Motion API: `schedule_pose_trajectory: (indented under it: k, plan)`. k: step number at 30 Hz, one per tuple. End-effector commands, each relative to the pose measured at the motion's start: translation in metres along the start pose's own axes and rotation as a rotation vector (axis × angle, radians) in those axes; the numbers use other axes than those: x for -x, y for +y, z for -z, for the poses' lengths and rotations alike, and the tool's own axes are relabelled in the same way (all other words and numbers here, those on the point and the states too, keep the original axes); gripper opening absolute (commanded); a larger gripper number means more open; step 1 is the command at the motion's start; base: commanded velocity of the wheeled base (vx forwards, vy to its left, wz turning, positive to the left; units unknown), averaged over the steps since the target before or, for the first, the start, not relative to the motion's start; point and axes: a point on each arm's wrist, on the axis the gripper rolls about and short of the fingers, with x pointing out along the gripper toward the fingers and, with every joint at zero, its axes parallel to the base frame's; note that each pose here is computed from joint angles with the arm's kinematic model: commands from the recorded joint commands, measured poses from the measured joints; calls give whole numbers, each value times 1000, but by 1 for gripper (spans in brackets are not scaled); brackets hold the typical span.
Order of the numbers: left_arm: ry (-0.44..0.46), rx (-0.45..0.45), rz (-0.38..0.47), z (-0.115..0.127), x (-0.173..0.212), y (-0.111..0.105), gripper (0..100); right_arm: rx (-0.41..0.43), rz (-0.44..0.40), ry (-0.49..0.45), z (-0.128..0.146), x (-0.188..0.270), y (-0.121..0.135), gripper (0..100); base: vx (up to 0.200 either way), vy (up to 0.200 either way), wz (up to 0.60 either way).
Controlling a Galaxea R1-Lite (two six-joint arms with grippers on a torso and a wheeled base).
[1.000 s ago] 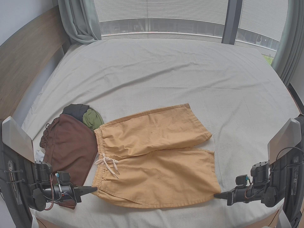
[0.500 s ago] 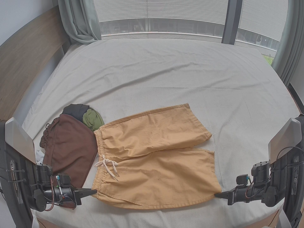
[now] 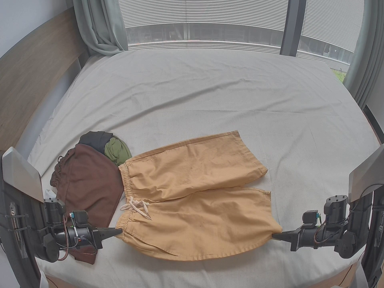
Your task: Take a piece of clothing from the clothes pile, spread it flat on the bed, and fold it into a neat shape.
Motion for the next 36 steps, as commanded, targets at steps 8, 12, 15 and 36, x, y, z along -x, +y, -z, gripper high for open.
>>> schedule_pose_trajectory:
  k: [8,12,15,36]
  plan:
    - [-98,-39,14,-31,0,-6,0,25,-28,-118,-26,3,9,0,0,0,0]
    - [-124,-41,15,-39,0,-6,0,37,-33,-138,-31,2,9,0,0,0,0]
    - [-139,-32,15,-43,0,-7,0,35,-37,-158,-36,2,10,0,0,0,0]
    - [-228,-8,-13,-67,1,-13,0,43,-89,-374,-93,-3,13,0,0,0,0]
